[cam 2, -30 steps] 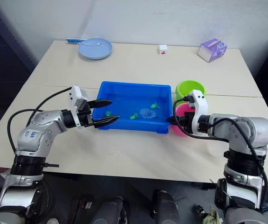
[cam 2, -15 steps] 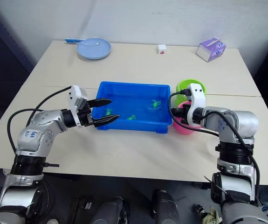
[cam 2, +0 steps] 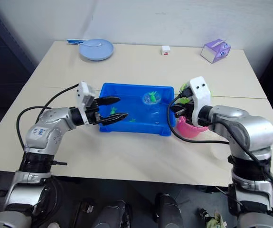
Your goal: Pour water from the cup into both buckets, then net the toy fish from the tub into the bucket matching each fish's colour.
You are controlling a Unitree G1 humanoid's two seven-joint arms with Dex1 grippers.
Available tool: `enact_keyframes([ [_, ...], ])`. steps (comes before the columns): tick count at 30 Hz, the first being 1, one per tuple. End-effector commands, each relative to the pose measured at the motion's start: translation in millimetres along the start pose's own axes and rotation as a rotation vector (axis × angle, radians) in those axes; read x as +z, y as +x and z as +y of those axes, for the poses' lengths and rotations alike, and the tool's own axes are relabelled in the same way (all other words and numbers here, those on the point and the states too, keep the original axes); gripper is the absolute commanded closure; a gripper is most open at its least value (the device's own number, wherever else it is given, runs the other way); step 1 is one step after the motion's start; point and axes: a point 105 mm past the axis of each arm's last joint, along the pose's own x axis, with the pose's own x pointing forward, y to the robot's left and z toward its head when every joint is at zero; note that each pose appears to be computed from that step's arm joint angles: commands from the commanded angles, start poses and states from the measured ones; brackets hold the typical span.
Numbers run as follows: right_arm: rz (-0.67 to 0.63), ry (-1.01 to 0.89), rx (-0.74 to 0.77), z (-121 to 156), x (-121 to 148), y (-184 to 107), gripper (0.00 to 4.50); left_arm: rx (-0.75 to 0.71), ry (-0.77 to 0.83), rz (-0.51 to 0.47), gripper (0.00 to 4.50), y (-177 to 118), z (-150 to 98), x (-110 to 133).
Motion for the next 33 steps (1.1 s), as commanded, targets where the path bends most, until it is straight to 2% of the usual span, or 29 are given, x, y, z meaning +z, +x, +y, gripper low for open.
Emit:
enact_keyframes([
  [1, -0.115, -0.068, -0.078, -9.3, 23.8, -24.1, 3.70, -0.053, 0.026, -0.043, 0.00, 11.0, -4.2, 13.5],
  [5, -0.131, -0.165, -0.195, -26.1, 26.6, -48.2, 3.70, -0.089, 0.017, -0.089, 0.00, 26.9, -4.7, 23.9],
  [12, -0.139, -0.229, -0.410, -61.7, 23.5, -68.2, 3.70, -0.132, 0.036, -0.114, 0.00, 41.3, -4.0, 31.8],
  [14, -0.108, -0.334, -0.460, -70.8, 22.5, -72.6, 3.70, -0.136, 0.043, -0.118, 0.00, 41.8, -2.9, 34.0],
  [18, -0.042, -0.614, -0.498, -80.2, 25.0, -72.8, 3.70, -0.138, 0.049, -0.116, 0.00, 41.1, -1.3, 34.5],
  [22, 0.154, -1.230, -0.442, -81.9, 17.1, -63.2, 3.70, -0.132, 0.055, -0.113, 0.00, 38.8, -0.4, 34.1],
  [25, 0.219, -1.510, -0.388, -85.1, 14.0, -59.4, 3.70, -0.121, 0.059, -0.113, 0.00, 36.3, 1.2, 34.9],
  [27, 0.257, -1.633, -0.369, -89.2, 15.3, -60.4, 3.70, -0.113, 0.063, -0.110, 0.00, 34.0, 2.5, 35.3],
  [33, 0.273, -1.806, -0.353, -94.3, 29.7, -63.8, 3.70, -0.101, 0.067, -0.102, 0.00, 29.6, 5.0, 34.8],
])
